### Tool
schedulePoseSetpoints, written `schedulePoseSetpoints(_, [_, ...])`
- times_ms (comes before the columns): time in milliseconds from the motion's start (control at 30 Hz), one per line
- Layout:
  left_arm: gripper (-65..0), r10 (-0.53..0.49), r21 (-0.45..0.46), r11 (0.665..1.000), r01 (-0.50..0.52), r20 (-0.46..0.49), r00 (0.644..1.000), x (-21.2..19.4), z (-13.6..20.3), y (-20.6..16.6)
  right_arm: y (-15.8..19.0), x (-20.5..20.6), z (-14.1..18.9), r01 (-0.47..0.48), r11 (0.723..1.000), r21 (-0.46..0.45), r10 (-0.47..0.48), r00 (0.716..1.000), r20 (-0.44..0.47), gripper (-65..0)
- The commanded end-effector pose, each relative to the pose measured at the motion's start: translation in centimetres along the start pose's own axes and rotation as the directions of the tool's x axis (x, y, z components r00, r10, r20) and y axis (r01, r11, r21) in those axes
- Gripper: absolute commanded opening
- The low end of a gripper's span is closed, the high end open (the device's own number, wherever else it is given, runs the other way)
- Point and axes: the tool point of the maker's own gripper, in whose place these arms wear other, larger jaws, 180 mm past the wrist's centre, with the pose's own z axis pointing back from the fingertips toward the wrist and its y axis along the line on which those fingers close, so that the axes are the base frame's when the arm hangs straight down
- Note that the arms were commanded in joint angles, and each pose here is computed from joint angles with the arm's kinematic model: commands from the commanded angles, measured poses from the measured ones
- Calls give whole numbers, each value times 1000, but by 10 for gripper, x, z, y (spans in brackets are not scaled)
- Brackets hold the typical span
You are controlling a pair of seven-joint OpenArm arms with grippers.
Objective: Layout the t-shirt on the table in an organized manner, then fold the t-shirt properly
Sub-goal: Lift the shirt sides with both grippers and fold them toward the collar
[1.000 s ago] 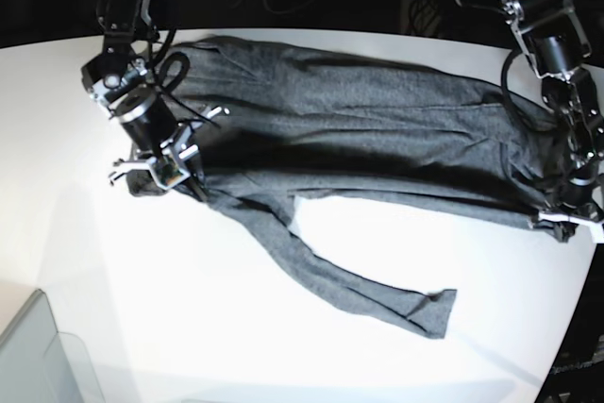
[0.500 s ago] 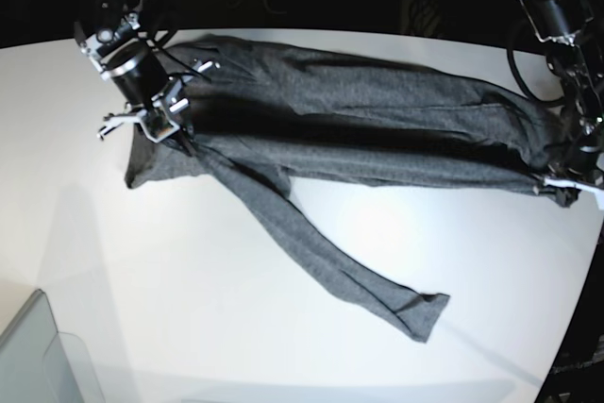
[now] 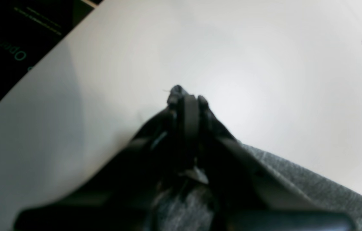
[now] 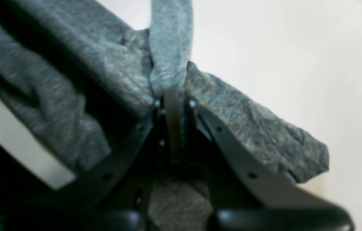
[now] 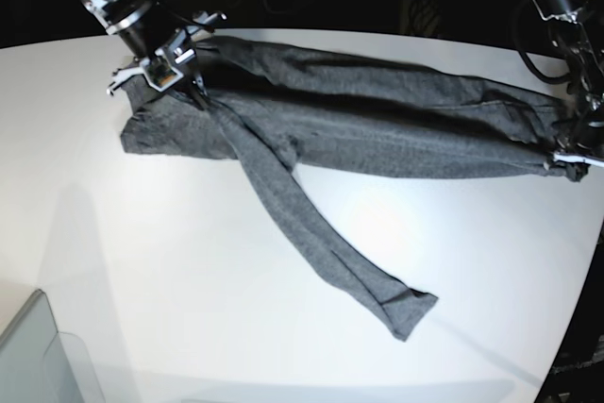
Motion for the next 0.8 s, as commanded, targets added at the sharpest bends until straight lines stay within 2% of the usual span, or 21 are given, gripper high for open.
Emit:
schedulePoseSetpoints(0, [-650, -17, 8, 1000, 16, 54, 998, 20, 1, 6, -2, 7, 1, 9, 1000, -7, -9, 999, 40, -650])
schedulePoseSetpoints(233, [-650, -25, 18, 1000, 24, 16, 1000, 2, 7, 12, 6, -24, -1, 69, 998, 10, -69, 997, -24, -650])
schedulePoseSetpoints(533, [-646, -14, 44, 999, 17, -66, 998, -31, 8, 26, 6, -26, -1, 70, 997, 10, -70, 997, -35, -650])
schedulePoseSetpoints(633, [-581, 1, 62, 998, 5, -103, 995, -45, 8, 34, 5, -26, 0, 65, 998, 7, -65, 997, -37, -631])
schedulePoseSetpoints(767, [-424, 13, 68, 998, -5, -116, 993, -52, 8, 36, 2, -18, 2, 45, 999, 1, -45, 999, -22, -507])
